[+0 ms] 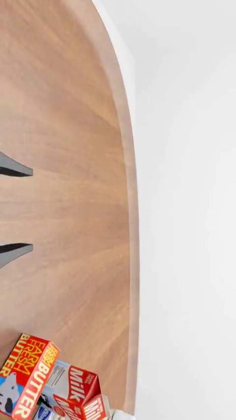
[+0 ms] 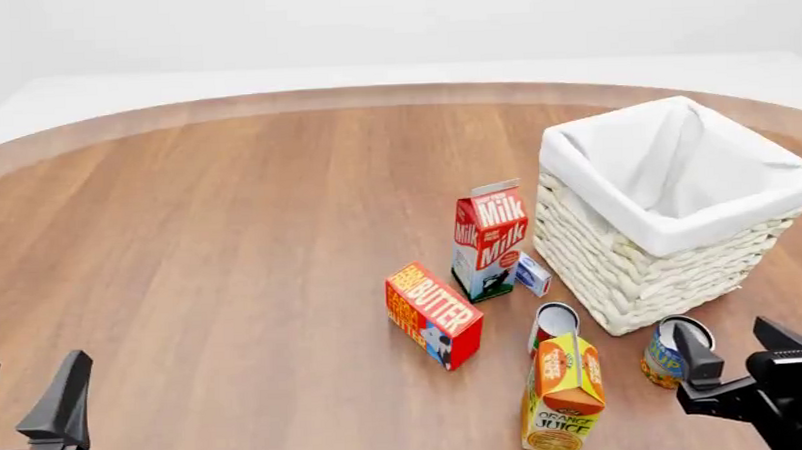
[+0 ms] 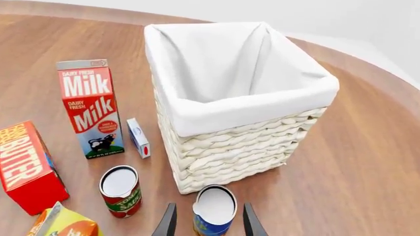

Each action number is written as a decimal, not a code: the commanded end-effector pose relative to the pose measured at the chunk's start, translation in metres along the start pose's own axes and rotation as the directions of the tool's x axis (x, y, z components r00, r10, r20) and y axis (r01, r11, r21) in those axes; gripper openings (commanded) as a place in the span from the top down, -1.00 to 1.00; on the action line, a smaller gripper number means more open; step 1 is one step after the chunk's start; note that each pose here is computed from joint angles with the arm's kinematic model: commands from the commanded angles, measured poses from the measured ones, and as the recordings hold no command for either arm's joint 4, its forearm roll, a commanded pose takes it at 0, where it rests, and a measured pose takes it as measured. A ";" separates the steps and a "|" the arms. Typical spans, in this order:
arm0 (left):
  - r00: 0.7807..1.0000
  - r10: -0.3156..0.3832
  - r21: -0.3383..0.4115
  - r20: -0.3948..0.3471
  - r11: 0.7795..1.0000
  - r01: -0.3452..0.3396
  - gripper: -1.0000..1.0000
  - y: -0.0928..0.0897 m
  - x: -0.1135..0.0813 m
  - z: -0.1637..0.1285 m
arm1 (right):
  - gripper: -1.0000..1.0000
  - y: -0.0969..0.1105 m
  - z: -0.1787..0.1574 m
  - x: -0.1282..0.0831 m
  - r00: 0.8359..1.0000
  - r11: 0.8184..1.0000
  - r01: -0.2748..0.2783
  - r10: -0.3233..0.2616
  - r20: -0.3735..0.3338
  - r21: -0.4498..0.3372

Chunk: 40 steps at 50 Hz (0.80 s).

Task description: Pick up the alphabet soup, and put it in the basket.

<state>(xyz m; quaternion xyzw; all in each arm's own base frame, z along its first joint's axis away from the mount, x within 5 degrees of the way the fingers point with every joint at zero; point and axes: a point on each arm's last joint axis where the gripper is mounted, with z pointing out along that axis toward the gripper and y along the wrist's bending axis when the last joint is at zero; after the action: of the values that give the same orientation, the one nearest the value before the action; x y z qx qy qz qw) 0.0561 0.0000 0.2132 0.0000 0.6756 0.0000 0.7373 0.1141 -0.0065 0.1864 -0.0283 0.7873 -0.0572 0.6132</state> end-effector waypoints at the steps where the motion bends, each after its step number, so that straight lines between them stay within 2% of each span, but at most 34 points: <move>1: 1.000 0.000 0.000 0.000 1.000 0.000 -1.00 0.000 0.000 0.000 | -1.00 0.000 0.013 0.005 0.999 1.000 -0.011 0.011 -0.034 0.000; 40: 1.000 0.000 0.000 0.000 1.000 0.000 -1.00 0.000 0.000 0.000 | -1.00 -0.002 0.028 0.015 0.996 1.000 -0.013 0.014 -0.092 0.016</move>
<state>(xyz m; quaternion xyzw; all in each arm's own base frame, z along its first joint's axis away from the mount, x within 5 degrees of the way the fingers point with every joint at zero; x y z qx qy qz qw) 0.0561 0.0000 0.2132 0.0000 0.6756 0.0000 0.7373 0.1353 -0.0109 0.1684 -0.0167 0.8113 -0.0588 0.5814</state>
